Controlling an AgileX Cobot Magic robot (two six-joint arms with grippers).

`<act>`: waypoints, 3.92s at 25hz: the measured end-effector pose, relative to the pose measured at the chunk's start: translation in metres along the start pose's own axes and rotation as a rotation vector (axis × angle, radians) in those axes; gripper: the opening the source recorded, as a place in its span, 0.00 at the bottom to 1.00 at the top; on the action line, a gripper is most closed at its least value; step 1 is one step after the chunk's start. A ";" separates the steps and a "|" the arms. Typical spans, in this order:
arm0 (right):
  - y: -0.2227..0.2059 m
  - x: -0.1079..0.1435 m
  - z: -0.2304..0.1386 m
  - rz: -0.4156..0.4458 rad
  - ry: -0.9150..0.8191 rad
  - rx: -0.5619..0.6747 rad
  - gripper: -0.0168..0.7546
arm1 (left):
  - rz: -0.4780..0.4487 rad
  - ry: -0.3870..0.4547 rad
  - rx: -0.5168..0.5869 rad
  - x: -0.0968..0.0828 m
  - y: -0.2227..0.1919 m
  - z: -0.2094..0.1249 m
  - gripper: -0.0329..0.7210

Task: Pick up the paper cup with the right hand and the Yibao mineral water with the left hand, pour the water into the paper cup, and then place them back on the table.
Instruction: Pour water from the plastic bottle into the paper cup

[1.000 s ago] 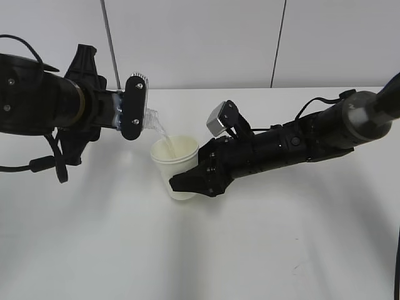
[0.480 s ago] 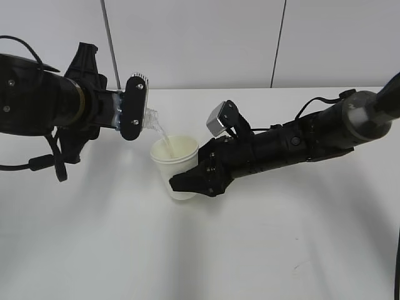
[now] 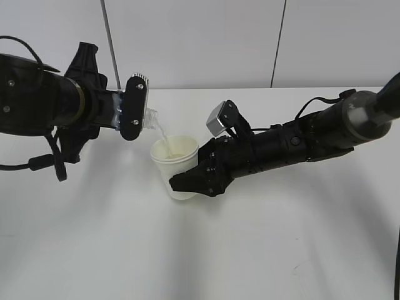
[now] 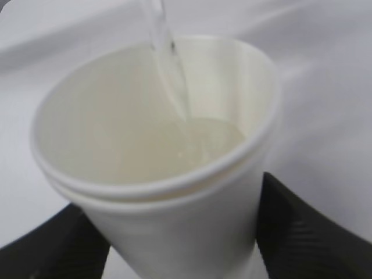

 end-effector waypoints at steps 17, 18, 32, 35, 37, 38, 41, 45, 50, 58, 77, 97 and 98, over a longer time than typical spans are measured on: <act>0.000 0.000 0.000 0.000 0.003 0.004 0.73 | 0.004 -0.002 0.000 0.001 0.000 0.000 0.51; 0.000 0.000 0.000 0.000 0.003 0.004 0.73 | 0.005 0.001 0.000 0.001 0.001 0.000 0.51; 0.000 0.000 0.000 0.000 0.003 0.004 0.73 | -0.028 0.222 -0.041 -0.002 0.005 0.008 0.50; 0.000 0.000 0.000 -0.002 -0.001 0.000 0.73 | -0.056 0.347 -0.045 -0.004 0.005 0.009 0.50; 0.000 0.000 0.000 -0.004 -0.003 -0.003 0.73 | -0.074 0.431 -0.041 -0.006 0.005 0.010 0.50; 0.000 -0.001 0.000 -0.005 -0.005 -0.004 0.73 | -0.079 0.465 -0.039 -0.007 0.005 0.010 0.50; 0.000 -0.001 0.001 -0.007 -0.008 -0.009 0.73 | -0.091 0.577 -0.034 -0.008 0.005 0.010 0.50; 0.000 -0.002 0.003 -0.018 -0.025 -0.027 0.73 | -0.111 0.743 -0.035 -0.009 0.005 0.011 0.50; 0.000 -0.003 0.005 -0.027 -0.039 -0.043 0.73 | -0.123 0.875 -0.056 -0.009 0.005 0.014 0.50; 0.002 -0.014 0.008 -0.120 -0.103 -0.077 0.73 | -0.147 0.997 -0.086 -0.008 0.003 0.013 0.50; 0.052 -0.069 0.002 -0.367 -0.274 -0.192 0.73 | -0.219 1.301 -0.310 0.002 -0.016 -0.018 0.50; 0.055 -0.077 0.008 -0.419 -0.275 -0.204 0.73 | -0.353 1.457 -0.590 -0.014 -0.051 -0.031 0.50; 0.057 -0.079 0.009 -0.433 -0.281 -0.220 0.73 | -0.352 1.447 -0.593 -0.015 -0.052 -0.030 0.50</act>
Point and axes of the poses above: a point on each arm's last joint axis where the gripper is mounted, y pointing back along that axis away from the gripper, x along the wrist's bending axis when the last joint is at zero, z = x × y, the point moved 2 cm from there along -y, pointing out along that axis toward the gripper, and after that the axes turned 5 degrees about -y, right-handed, at the moved point
